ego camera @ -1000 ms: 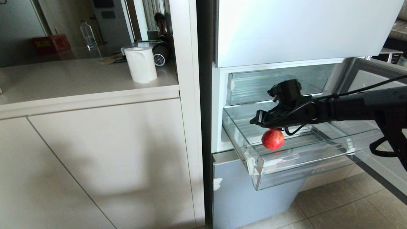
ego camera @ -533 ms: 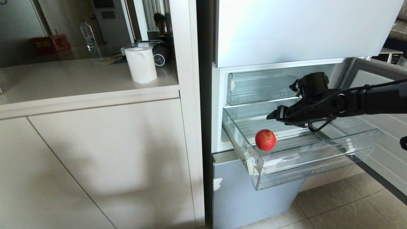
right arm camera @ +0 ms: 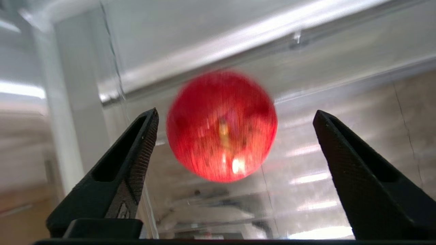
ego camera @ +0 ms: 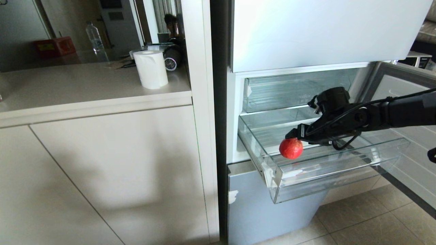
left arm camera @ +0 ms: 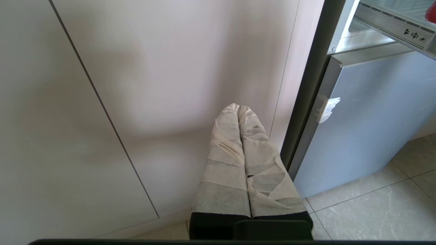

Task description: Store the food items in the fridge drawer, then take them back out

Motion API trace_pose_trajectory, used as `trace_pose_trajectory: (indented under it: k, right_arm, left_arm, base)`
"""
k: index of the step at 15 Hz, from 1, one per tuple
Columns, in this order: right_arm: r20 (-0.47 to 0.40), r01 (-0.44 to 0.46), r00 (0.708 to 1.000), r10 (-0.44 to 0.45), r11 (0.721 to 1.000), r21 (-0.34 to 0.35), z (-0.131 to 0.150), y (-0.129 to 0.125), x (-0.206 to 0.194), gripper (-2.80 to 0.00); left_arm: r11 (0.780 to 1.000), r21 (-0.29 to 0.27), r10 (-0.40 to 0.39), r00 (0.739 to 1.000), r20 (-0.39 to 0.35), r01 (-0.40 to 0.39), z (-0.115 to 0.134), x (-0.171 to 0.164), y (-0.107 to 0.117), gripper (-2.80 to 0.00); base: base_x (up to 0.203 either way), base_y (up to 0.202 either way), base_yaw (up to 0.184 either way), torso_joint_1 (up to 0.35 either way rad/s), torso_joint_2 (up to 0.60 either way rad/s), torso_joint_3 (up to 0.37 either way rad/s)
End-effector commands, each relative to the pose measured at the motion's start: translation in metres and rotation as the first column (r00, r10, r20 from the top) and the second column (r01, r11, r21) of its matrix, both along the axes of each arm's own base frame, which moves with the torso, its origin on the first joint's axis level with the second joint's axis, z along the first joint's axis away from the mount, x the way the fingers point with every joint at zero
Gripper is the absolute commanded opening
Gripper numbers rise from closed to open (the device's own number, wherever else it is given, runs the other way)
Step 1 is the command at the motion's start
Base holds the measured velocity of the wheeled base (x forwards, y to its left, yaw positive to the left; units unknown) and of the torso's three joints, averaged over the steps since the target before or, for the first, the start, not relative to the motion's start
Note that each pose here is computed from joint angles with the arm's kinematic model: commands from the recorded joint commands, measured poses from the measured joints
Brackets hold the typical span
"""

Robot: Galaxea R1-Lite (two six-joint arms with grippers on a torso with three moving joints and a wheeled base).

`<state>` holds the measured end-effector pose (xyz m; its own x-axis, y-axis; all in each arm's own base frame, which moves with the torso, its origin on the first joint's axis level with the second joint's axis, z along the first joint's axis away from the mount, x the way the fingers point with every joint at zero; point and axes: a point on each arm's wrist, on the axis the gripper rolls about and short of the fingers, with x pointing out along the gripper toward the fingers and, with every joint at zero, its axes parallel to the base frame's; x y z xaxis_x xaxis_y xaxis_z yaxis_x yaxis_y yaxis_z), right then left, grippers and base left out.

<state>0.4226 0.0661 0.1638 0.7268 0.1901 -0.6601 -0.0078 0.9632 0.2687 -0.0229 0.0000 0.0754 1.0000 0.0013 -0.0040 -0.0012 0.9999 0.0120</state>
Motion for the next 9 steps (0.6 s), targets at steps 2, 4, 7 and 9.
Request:
trace_pose_trajectory:
  k: [2, 4, 7, 9]
  right_arm:
    - [-0.059, -0.025, 0.998, 0.023, 1.0, -0.02, -0.014, 0.005, 0.0, 0.0]
    - [-0.071, -0.03, 0.997, 0.028, 0.999, -0.022, -0.019, 0.007, 0.001, 0.0]
    - [-0.098, -0.032, 0.995, 0.03, 0.999, -0.023, -0.032, 0.009, 0.006, 0.0]
    - [-0.103, -0.032, 0.994, 0.03, 0.999, -0.023, -0.037, 0.01, 0.01, 0.0]
  left_arm:
    - [1.0, 0.0, 0.0, 1.0, -0.001, 0.0, 0.0, 0.0, 0.0, -2.8]
    - [1.0, 0.0, 0.0, 1.0, -0.001, 0.0, 0.0, 0.0, 0.0, -2.8]
    - [1.0, 0.0, 0.0, 1.0, -0.001, 0.0, 0.0, 0.0, 0.0, -2.8]
    - [1.0, 0.0, 0.0, 1.0, -0.001, 0.0, 0.0, 0.0, 0.0, -2.8]
  base:
    - [0.0, 0.0, 0.0, 0.0, 0.0, 0.0]
    - [0.0, 0.0, 0.0, 0.0, 0.0, 0.0]
    - [0.0, 0.0, 0.0, 0.0, 0.0, 0.0]
    - [0.0, 0.0, 0.0, 0.0, 0.0, 0.0]
